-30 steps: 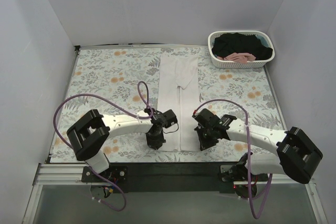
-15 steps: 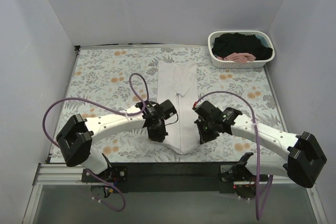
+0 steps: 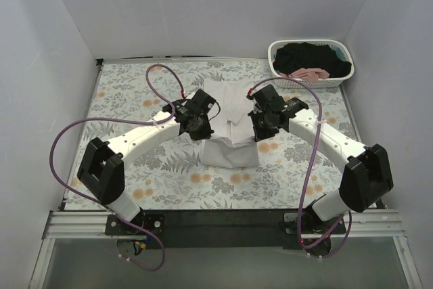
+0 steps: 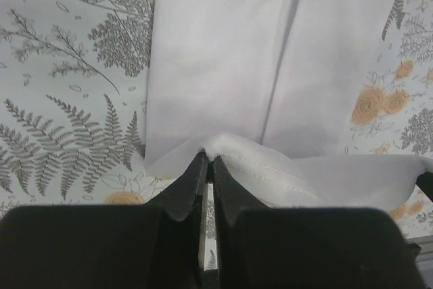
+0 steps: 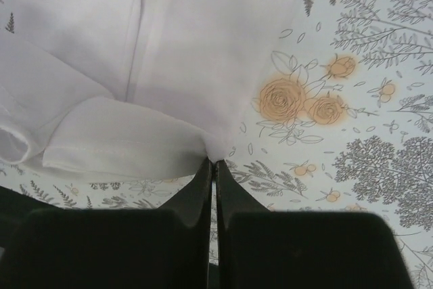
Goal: Fold and stack the t-shirts
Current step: Fold the tshirt
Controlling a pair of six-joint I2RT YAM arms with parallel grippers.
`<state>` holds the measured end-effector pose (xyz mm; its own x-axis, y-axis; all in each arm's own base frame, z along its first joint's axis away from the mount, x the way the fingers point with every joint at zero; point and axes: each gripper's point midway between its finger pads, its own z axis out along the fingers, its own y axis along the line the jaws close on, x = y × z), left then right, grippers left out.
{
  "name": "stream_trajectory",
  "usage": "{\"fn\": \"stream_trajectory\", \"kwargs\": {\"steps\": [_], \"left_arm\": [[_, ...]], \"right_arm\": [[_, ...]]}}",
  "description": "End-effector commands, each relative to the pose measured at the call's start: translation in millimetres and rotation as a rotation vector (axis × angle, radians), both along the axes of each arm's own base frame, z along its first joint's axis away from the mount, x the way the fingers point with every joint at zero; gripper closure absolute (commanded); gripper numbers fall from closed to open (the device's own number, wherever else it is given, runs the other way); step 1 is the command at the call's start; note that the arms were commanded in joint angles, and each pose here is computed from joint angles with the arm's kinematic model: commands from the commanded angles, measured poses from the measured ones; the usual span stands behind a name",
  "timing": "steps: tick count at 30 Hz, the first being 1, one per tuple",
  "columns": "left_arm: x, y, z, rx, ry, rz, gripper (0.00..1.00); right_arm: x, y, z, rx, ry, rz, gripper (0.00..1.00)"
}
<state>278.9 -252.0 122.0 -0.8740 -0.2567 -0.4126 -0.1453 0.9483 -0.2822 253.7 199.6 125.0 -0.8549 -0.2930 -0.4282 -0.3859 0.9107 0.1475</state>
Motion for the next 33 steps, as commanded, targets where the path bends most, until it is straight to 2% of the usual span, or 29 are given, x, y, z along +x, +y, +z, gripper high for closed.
{"fn": "stream_trajectory", "kwargs": {"steps": [1, 12, 25, 33], "left_arm": [[40, 1, 16, 0.009, -0.113, -0.016, 1.00], [93, 7, -4, 0.045, -0.144, -0.015, 1.00], [120, 16, -13, 0.042, -0.193, 0.018, 1.00], [128, 20, -46, 0.063, -0.157, 0.029, 1.00]], "right_arm": [[28, -5, 16, -0.010, -0.062, 0.009, 0.99], [74, -15, 7, -0.035, -0.065, -0.026, 0.99], [111, -9, 1, -0.020, -0.110, -0.045, 0.99], [131, -10, -28, -0.024, -0.124, -0.068, 0.99]]}}
